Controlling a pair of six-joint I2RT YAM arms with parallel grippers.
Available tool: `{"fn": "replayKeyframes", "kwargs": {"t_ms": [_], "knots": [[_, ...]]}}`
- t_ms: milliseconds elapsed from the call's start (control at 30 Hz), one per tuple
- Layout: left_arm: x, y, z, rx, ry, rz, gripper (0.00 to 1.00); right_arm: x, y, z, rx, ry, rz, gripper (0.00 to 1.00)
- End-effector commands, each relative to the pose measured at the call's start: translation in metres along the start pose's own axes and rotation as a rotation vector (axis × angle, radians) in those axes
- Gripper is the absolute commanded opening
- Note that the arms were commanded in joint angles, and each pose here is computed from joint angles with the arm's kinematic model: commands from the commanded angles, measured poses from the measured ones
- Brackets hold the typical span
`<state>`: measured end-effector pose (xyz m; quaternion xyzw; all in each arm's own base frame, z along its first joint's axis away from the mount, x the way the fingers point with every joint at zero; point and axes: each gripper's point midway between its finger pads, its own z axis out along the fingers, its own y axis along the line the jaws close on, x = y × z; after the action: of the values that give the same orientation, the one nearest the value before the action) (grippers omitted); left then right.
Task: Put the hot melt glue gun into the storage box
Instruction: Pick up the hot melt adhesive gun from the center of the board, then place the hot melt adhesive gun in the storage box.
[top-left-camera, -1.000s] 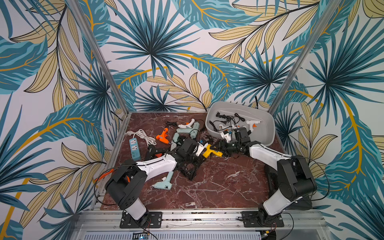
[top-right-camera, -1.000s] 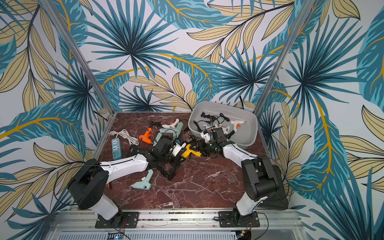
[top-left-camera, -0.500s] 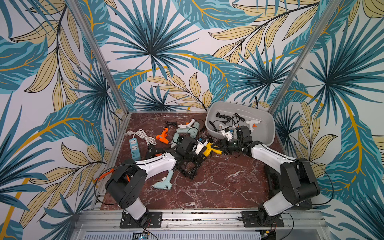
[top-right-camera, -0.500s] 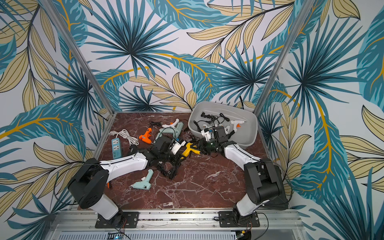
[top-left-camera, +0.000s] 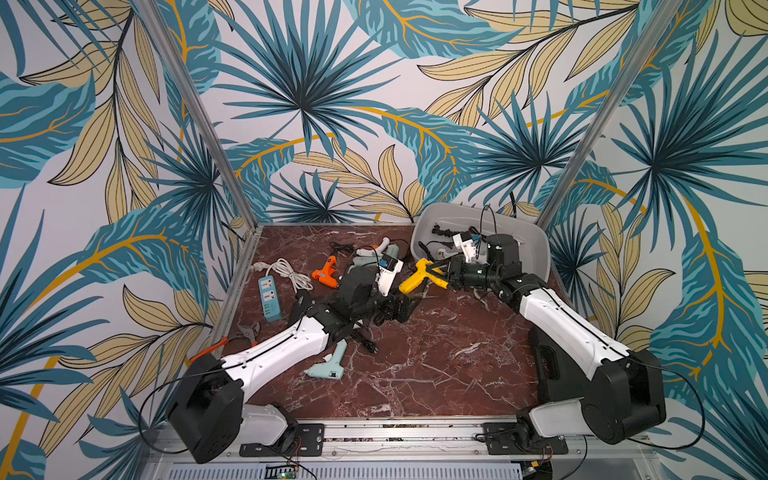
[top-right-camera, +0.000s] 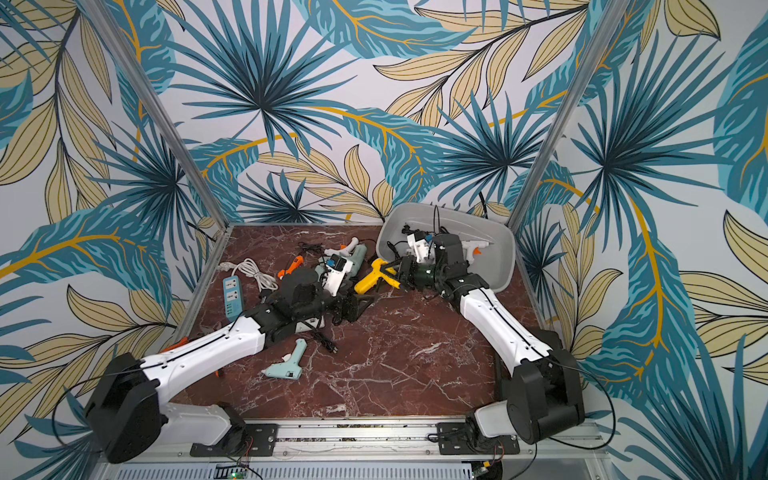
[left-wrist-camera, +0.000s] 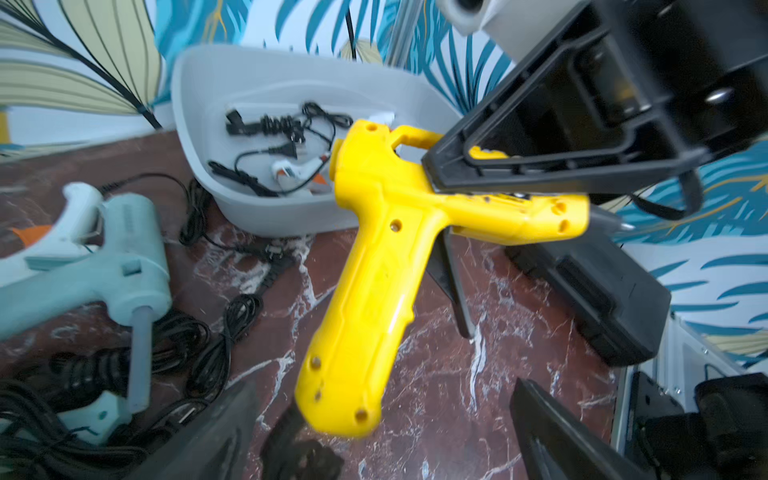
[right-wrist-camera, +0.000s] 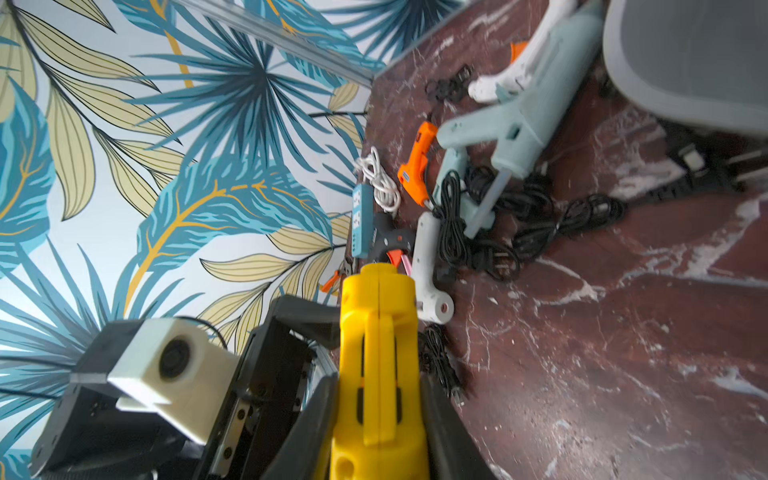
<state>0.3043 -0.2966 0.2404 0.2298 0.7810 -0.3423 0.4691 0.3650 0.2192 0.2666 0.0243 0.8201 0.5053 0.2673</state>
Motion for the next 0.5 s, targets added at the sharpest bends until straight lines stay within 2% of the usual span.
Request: {"fn": "replayKeyframes", "kwargs": {"t_ms": [0,200,467], "knots": [[-0.024,0.005,-0.026,-0.057,-0.143,-0.026,1.00,-0.029,0.026,-0.012,-0.004,-0.107,-0.059,0.00],[-0.041,0.009,-0.070,-0.129,-0.254,-0.015,1.00,-0.087,0.036,-0.023,0.058,-0.297,-0.127,0.00],[-0.032,0.027,-0.093,-0.246,-0.275,-0.014,1.00,-0.159,0.015,-0.043,0.126,-0.601,-0.137,0.00]]}}
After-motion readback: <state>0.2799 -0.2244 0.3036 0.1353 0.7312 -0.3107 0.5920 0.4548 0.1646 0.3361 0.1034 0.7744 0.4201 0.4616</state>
